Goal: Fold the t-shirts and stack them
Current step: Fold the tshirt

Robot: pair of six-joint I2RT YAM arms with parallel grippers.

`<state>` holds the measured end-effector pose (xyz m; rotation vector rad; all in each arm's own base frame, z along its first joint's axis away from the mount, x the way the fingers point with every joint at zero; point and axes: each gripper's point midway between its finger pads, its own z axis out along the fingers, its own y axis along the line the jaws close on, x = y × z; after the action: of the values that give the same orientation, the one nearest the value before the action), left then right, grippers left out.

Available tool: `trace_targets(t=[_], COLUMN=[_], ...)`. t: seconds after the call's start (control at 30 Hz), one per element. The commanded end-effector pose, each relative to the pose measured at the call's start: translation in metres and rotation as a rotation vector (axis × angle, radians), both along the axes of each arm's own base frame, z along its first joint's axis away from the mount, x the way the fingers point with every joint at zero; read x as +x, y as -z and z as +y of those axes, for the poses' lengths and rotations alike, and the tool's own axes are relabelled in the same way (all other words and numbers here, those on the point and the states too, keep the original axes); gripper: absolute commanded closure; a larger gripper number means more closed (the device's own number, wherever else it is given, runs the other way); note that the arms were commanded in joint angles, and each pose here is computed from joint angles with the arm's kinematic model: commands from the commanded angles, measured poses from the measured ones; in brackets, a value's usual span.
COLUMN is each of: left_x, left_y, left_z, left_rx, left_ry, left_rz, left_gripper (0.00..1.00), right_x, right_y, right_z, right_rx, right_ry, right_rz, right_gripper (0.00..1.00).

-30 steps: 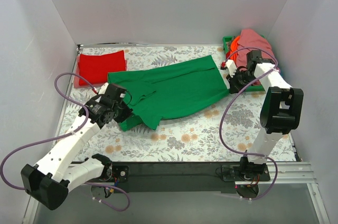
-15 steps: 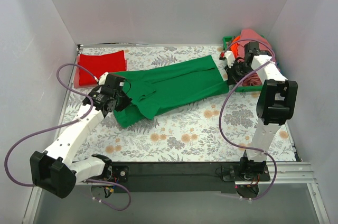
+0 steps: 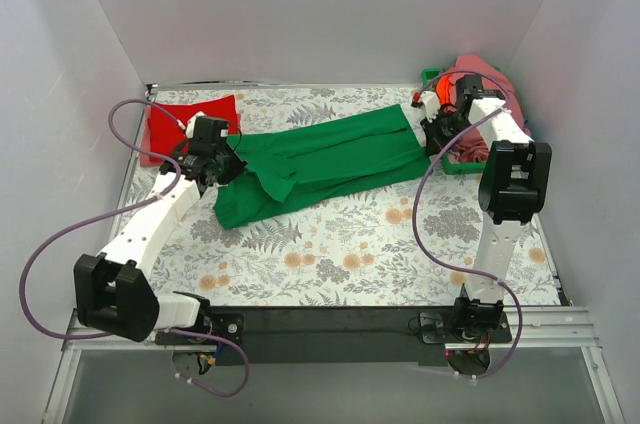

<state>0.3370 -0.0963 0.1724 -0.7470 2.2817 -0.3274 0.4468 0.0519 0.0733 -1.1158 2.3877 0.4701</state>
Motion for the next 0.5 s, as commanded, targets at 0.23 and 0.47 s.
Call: trace_targets(t=[0.23,0.47], left_x=[0.045,0.061], left_y=[-0.015,-0.017], left_z=[0.006,0.012], left_rx=[0.017,0.049], left_ry=[0.05,0.059], left_rz=[-0.074,-0.083], left_gripper=[1.0,1.0], right_x=[0.026,0.029], right_y=[-0.006,-0.001], right_z=[0.0,0.001], right_rx=[-0.006,-0.005], right_ry=[0.045,0.054], right_rz=[-0.028,-0.018], right_gripper=[0.99,0.99])
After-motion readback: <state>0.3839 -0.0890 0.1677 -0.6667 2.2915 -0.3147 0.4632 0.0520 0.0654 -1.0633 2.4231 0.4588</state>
